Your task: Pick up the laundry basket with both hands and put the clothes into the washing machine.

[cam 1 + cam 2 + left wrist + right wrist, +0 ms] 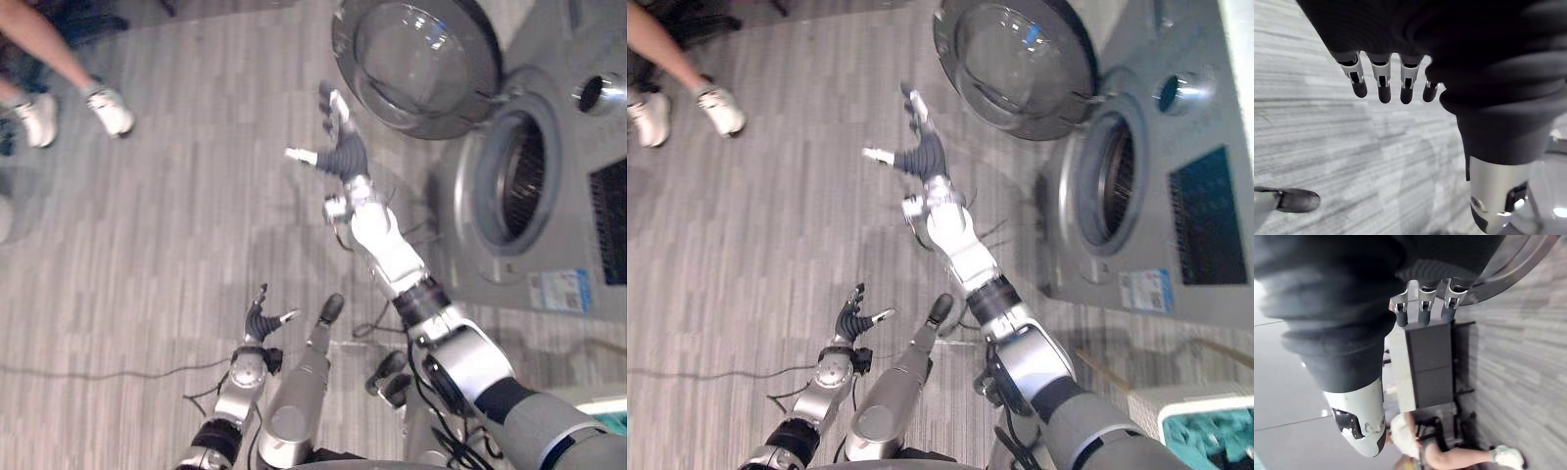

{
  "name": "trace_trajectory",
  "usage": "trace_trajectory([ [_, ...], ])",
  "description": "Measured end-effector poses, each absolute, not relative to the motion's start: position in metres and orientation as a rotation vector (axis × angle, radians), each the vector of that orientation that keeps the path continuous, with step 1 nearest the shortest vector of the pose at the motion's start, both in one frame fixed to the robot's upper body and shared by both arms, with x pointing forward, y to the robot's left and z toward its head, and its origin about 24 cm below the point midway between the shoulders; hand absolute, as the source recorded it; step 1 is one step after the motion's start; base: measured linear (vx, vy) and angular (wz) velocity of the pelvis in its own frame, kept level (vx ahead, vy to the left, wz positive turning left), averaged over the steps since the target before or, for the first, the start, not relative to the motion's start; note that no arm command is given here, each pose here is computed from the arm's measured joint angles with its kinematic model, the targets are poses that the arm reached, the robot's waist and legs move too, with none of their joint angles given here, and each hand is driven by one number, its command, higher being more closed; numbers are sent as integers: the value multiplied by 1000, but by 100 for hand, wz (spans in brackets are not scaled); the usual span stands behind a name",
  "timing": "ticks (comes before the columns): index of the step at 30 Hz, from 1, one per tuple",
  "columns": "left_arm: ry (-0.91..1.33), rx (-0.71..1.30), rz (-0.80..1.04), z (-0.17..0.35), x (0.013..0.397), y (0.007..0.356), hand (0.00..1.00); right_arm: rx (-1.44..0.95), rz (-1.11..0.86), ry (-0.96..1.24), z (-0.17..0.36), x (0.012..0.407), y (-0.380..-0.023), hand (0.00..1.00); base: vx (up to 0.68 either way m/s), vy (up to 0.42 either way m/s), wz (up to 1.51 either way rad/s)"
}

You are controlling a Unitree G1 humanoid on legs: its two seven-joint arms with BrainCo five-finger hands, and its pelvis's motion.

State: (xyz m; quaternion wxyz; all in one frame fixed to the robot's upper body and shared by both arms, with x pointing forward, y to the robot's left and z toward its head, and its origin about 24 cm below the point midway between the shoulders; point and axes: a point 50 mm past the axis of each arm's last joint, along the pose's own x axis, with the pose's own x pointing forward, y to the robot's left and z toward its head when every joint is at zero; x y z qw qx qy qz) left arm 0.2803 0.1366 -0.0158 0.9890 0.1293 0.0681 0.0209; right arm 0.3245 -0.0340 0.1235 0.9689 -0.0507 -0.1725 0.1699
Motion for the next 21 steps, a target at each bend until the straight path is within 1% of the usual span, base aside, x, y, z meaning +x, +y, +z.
trace_trajectory([
  [3, 27, 280, 13, 12, 302, 129, 0, -159, 355, -244, 82, 303, -57, 0, -33, 3, -83],
  [6, -44, 332, 12, 33, 317, 132, 0, -216, 354, -147, 51, 285, -79, 0, -29, -11, -75],
  [10, -96, 381, 41, 54, 335, 139, 0, -261, 287, -47, 25, 268, -115, 0, -15, -22, -48],
  [12, -110, 436, 88, 67, 349, 156, 0, -282, 253, -31, 22, 266, -128, 0, -20, -17, -29],
  [14, -115, 481, 172, 86, 366, 178, 0, -281, 233, -37, 25, 268, -135, 0, -31, -18, -33],
  [16, -138, 547, 296, 119, 381, 214, 0, -276, 210, -67, 31, 271, -142, 0, -43, -13, -23],
  [17, -142, 568, 325, 126, 383, 224, 0, -275, 210, -77, 33, 271, -142, 0, -36, -1, -7],
  [19, -149, 641, 432, 154, 387, 257, 0, -268, 204, -122, 42, 276, -142, 0, -30, 13, -12],
  [21, -140, 656, 498, 167, 386, 277, 0, -259, 207, -160, 50, 277, -139, 0, -8, 20, -15],
])
